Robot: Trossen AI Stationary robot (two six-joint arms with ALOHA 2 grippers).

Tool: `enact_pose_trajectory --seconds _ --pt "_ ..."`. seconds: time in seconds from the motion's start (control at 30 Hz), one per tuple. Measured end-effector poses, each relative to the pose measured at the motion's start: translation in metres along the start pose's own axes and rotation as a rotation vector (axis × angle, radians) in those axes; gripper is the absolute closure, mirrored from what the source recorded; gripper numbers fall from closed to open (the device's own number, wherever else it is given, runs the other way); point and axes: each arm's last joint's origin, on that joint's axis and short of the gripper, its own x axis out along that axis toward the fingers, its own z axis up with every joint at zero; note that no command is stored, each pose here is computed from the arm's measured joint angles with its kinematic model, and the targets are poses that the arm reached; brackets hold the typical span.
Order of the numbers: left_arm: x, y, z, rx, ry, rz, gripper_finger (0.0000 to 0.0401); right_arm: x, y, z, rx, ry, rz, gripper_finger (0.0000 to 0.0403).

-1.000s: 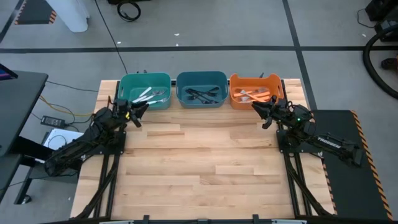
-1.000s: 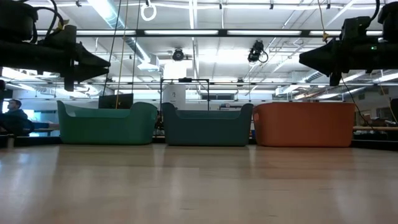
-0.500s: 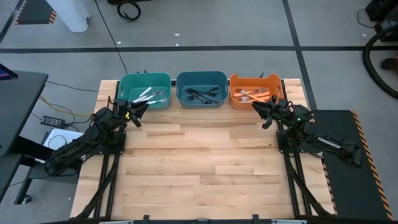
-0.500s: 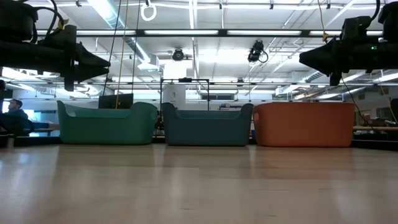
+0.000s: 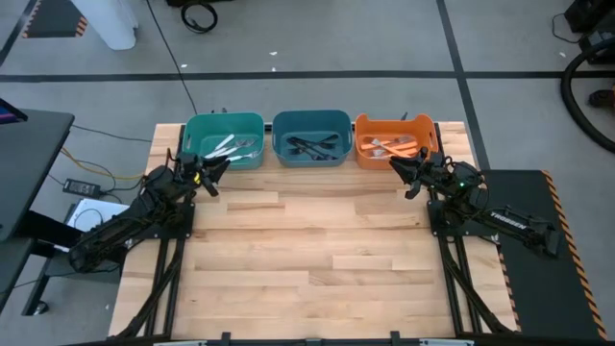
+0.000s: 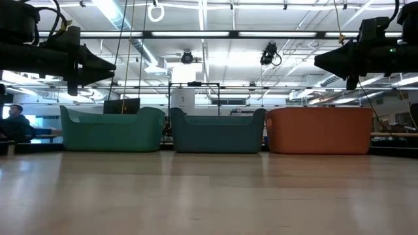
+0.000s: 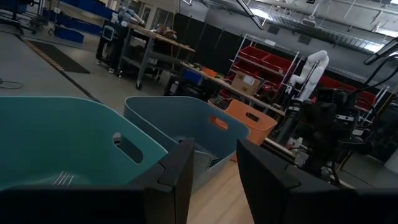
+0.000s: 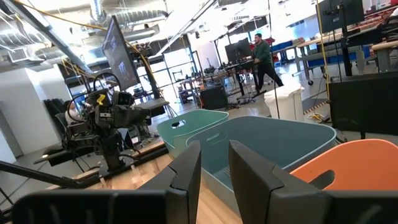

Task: Sort silverware by color (type)
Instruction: Return to Home Position

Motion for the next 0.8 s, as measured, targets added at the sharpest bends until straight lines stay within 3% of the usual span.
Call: enact_pose_trajectory --seconds 0.8 --pt "0.0 -0.0027 -0.0012 -0.003 0.013 -0.028 0.027 0.0 -0.0001 -0.0001 0.0 0.0 0.0 0.0313"
